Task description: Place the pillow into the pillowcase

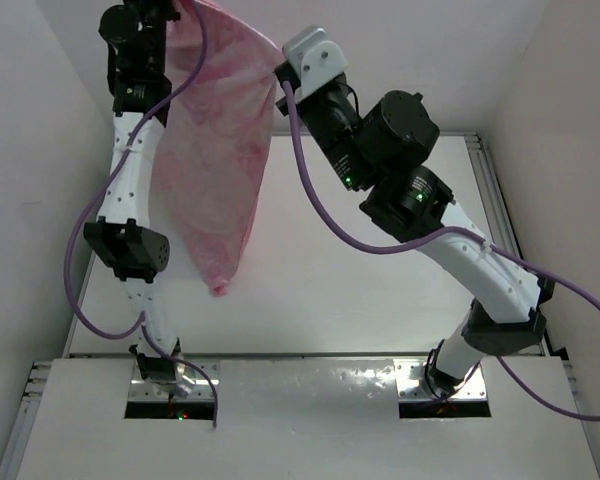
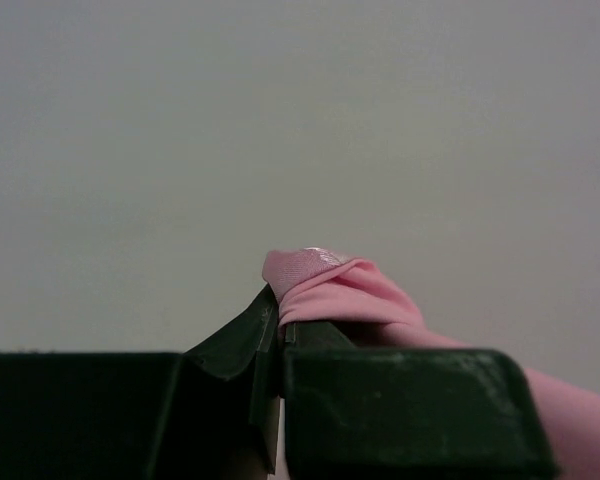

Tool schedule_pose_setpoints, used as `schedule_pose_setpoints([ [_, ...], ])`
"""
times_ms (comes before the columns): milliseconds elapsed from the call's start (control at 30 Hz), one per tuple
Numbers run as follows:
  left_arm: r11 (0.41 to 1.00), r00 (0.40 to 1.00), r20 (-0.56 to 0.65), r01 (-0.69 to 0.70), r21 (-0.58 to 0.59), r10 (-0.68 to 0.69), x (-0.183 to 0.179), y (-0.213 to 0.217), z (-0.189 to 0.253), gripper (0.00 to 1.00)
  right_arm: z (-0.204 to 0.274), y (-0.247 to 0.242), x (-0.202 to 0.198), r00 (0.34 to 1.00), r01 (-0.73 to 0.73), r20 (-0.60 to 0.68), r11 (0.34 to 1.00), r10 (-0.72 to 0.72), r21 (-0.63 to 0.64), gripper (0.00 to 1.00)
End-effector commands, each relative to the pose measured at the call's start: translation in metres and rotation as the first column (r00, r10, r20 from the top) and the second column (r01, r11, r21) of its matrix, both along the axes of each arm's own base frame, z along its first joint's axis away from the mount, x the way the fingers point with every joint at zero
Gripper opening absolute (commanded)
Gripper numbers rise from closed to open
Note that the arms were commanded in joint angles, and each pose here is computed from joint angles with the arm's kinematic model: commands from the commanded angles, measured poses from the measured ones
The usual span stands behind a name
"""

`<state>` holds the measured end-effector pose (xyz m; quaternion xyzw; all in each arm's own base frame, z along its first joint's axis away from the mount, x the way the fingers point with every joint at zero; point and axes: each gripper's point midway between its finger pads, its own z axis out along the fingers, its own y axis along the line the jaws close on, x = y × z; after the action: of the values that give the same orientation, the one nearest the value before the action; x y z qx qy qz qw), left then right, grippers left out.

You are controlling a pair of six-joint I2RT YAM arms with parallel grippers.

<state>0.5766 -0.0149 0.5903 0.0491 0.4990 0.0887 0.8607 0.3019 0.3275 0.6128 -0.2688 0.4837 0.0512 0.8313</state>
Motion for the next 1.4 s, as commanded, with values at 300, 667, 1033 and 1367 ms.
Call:
schedule_pose_setpoints([
  [300, 0.915, 0.756, 0.518, -0.365, -0.172, 0.399, -0.228, 0.149, 0.187, 0.00, 0.096, 0.007, -0.097, 0.878, -0.432, 0.323, 0.875, 0.353, 0.219, 0.00],
  [667, 0.752, 0.619, 0.450, -0.621, -0.221, 0.644, -0.292, 0.269, 0.168, 0.00, 0.041, 0.118, -0.074, 0.689, -0.717, 0.164, 0.632, 0.706, 0.295, 0.00],
  [1033, 0.892, 0.734, 0.530, -0.439, -0.106, 0.425, -0.261, 0.232, 0.183, 0.00, 0.046, 0.089, -0.055, 0.794, -0.599, 0.130, 0.728, 0.594, 0.332, 0.00],
  [1367, 0.989, 0.979, 0.148, -0.144, 0.024, 0.139, -0.034, 0.079, 0.042, 0.00, -0.070, -0.039, 0.020, 0.896, -0.126, -0.316, 0.862, 0.311, 0.491, 0.00],
])
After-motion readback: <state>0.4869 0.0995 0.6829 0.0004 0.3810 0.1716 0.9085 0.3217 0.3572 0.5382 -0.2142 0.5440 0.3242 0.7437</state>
